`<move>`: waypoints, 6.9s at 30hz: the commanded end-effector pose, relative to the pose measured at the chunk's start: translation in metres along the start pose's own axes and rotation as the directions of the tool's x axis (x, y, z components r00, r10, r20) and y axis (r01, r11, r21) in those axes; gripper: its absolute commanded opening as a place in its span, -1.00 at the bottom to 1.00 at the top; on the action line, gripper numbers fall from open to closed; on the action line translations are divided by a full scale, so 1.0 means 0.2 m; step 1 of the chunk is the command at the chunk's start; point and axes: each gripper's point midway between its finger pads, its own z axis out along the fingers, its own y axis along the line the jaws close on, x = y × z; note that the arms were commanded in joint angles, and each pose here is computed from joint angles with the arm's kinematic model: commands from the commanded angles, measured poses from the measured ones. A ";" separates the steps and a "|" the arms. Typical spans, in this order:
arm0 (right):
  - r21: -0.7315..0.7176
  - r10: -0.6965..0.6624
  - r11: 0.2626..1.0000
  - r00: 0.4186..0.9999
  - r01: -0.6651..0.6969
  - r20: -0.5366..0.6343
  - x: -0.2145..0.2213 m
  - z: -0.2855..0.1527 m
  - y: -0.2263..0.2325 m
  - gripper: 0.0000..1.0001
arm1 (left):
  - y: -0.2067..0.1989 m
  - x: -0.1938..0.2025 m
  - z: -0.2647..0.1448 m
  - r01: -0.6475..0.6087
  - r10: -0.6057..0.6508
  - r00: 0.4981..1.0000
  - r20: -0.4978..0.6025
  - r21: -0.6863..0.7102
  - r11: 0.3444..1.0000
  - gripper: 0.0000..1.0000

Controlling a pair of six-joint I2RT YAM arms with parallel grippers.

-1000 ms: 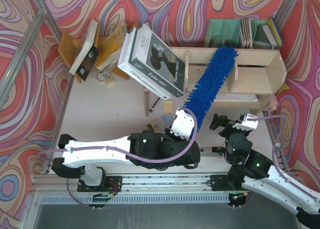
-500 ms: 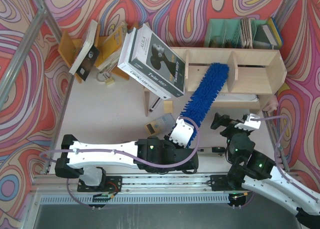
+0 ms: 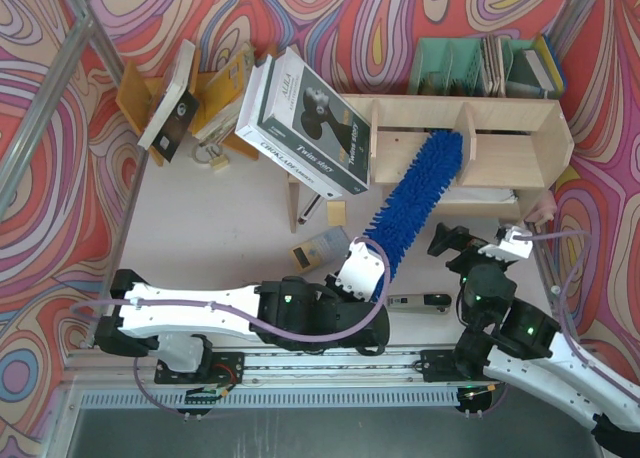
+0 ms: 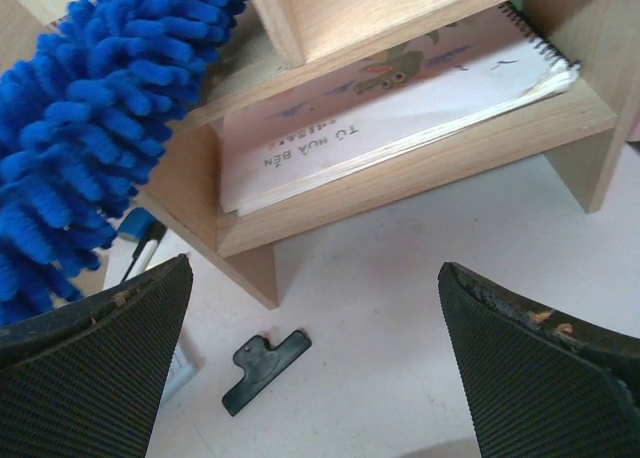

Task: Dust the bookshelf with a duster

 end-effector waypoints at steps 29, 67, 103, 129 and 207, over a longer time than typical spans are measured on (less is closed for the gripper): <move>0.024 0.195 0.980 0.972 -0.200 0.130 -0.72 -0.11 0.01 0.98 | 0.03 0.17 -0.28 -0.143 0.137 0.988 0.072 0.085 0.986 -1.00; -0.118 0.048 0.993 0.963 -0.018 0.264 -1.21 -0.16 0.21 0.98 | -0.26 -0.32 0.24 -0.196 0.188 0.979 0.073 0.134 0.971 -1.00; -0.105 -0.050 0.989 0.902 0.105 0.428 -1.16 -0.20 0.07 0.97 | -0.33 -0.37 0.40 -0.169 0.182 0.983 -0.023 0.270 0.948 -1.00; -0.102 0.008 0.994 0.917 0.035 0.399 -1.17 -0.21 0.03 0.97 | -0.21 -0.68 0.22 -0.092 0.043 0.975 0.219 0.218 0.972 -1.00; -0.071 0.104 0.994 0.954 -0.087 0.282 -1.05 -0.17 0.04 0.97 | -0.31 -0.44 0.15 0.029 -0.027 0.999 -0.027 0.051 0.998 -1.00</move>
